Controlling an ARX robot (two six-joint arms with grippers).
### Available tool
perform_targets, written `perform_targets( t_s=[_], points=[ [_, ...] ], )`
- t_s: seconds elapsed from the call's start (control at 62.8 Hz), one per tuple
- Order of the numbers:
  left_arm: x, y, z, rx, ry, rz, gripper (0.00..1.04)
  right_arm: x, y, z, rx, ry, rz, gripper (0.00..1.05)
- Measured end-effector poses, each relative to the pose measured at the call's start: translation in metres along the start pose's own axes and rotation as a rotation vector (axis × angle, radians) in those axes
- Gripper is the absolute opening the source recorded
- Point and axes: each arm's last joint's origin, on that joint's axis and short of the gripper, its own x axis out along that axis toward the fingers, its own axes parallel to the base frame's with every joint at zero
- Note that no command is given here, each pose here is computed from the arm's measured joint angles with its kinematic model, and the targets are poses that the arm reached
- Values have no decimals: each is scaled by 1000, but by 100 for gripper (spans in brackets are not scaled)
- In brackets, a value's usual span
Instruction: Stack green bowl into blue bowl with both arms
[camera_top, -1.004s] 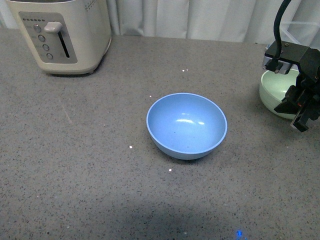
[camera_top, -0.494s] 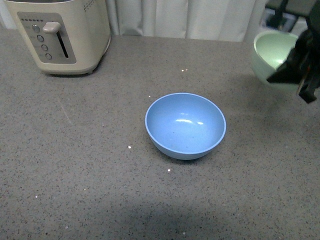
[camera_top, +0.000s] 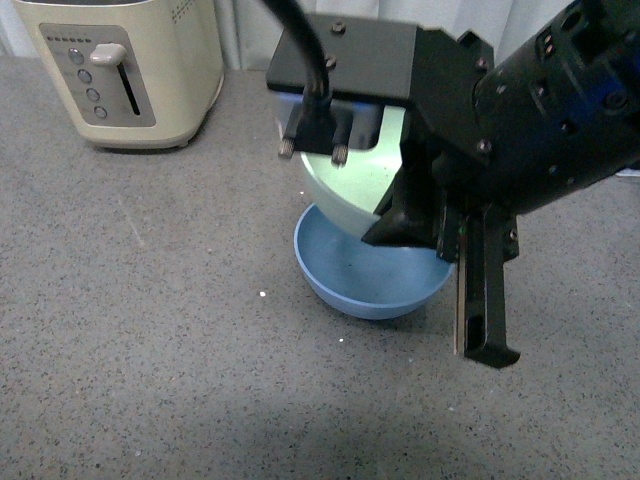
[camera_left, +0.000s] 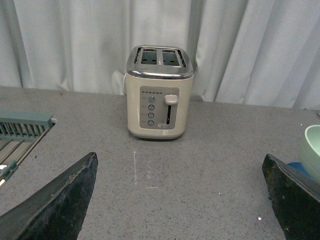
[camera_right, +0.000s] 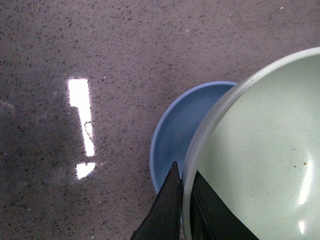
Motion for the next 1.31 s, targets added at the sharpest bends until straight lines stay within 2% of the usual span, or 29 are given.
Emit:
perform_targets(
  t_s=[0.175, 0.526, 0.988, 1.307],
  points=[
    [0, 0, 0, 0, 0, 0, 98, 14, 7, -7, -2, 47, 30, 2],
    [0, 0, 0, 0, 0, 0, 98, 28, 5, -20, -4, 101, 34, 2],
    [0, 0, 0, 0, 0, 0, 98, 32, 3, -19, -2, 87, 27, 2],
    [0, 0, 0, 0, 0, 0, 98, 23, -3, -15, 54, 37, -24, 49]
  ],
)
